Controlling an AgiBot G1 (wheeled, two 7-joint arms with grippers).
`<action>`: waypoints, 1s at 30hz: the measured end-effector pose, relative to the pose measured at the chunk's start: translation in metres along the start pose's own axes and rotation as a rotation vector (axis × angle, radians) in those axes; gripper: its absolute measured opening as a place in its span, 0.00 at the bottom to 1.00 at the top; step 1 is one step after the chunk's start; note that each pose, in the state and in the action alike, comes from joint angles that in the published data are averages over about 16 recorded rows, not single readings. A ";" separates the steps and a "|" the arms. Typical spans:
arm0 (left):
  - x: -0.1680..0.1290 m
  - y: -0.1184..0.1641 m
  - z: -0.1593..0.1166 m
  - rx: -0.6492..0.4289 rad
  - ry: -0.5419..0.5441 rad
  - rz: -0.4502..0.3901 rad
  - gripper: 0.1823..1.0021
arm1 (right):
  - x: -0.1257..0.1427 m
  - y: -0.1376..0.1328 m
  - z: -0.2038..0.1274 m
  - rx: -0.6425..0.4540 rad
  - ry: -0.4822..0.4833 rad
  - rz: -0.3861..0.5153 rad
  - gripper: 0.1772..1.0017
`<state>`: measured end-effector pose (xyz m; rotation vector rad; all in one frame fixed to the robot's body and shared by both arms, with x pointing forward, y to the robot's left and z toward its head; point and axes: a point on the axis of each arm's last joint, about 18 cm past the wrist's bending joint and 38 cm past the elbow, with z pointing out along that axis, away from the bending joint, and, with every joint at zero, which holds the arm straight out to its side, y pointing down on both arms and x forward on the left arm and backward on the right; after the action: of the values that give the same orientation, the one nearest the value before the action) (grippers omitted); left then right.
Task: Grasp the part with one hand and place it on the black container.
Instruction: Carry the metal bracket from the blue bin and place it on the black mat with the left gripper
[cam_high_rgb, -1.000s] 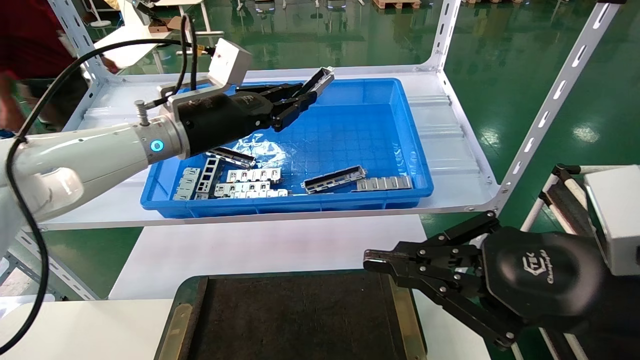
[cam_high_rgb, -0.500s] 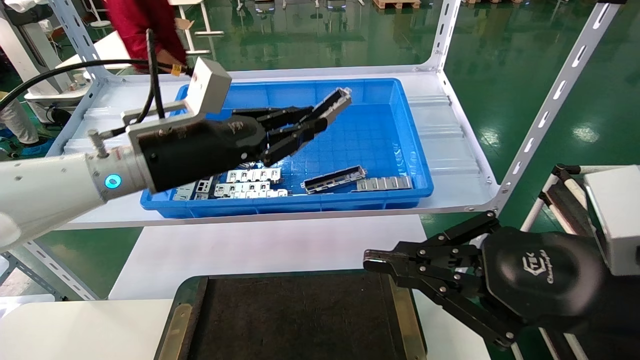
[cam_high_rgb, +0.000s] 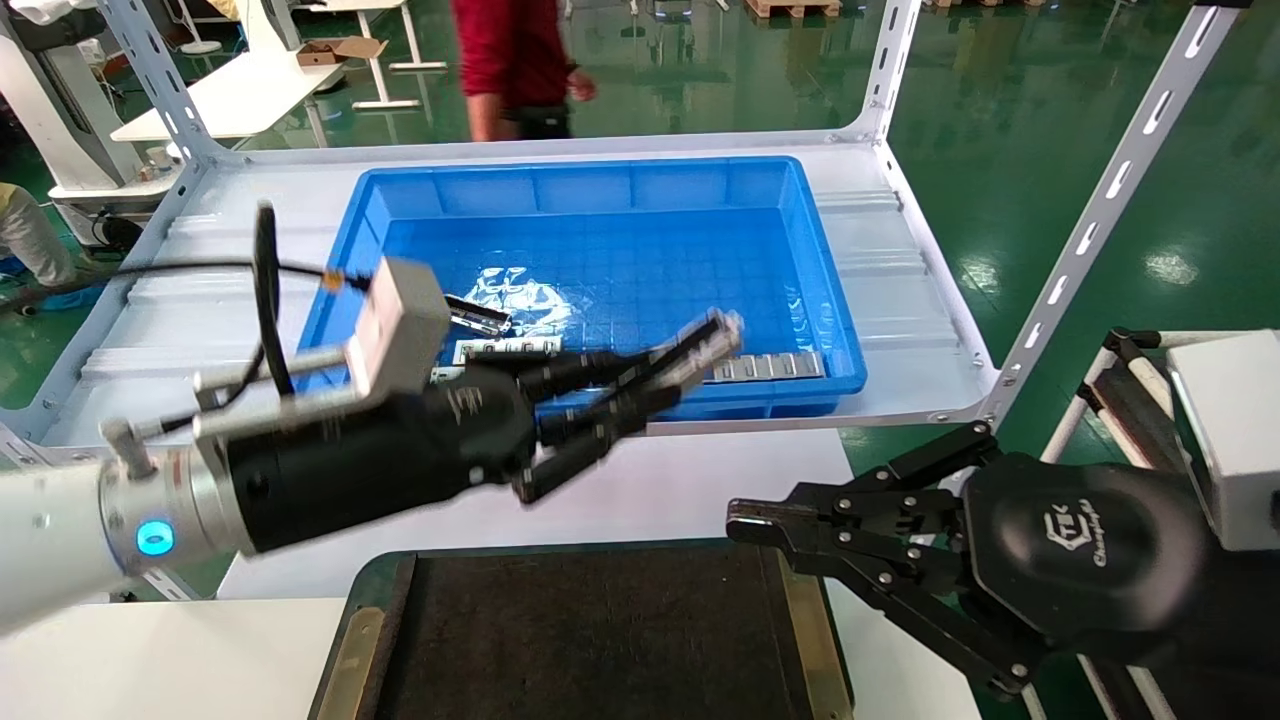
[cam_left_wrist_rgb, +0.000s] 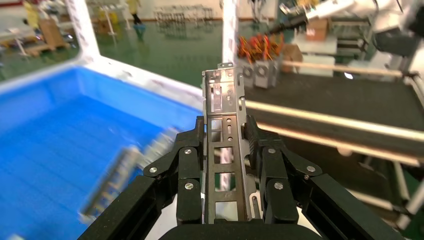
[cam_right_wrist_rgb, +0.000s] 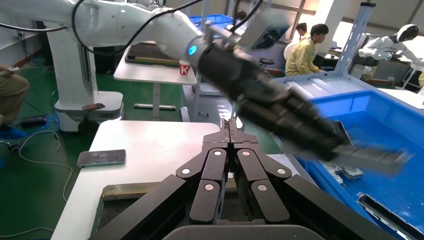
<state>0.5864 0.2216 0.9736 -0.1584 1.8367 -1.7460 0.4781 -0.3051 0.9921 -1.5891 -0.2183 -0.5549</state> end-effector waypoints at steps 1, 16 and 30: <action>0.004 0.007 -0.001 -0.011 0.005 -0.008 0.21 | 0.000 0.000 0.000 0.000 0.000 0.000 0.02; 0.054 0.119 0.003 -0.153 -0.001 -0.180 0.21 | 0.000 0.000 0.000 0.000 0.000 0.000 0.02; 0.079 0.196 0.030 -0.199 -0.193 -0.335 0.21 | 0.000 0.000 0.000 0.000 0.000 0.000 0.02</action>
<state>0.5969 0.1833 0.7636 -0.7258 1.9178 -1.6864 0.4781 -0.3051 0.9921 -1.5891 -0.2183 -0.5549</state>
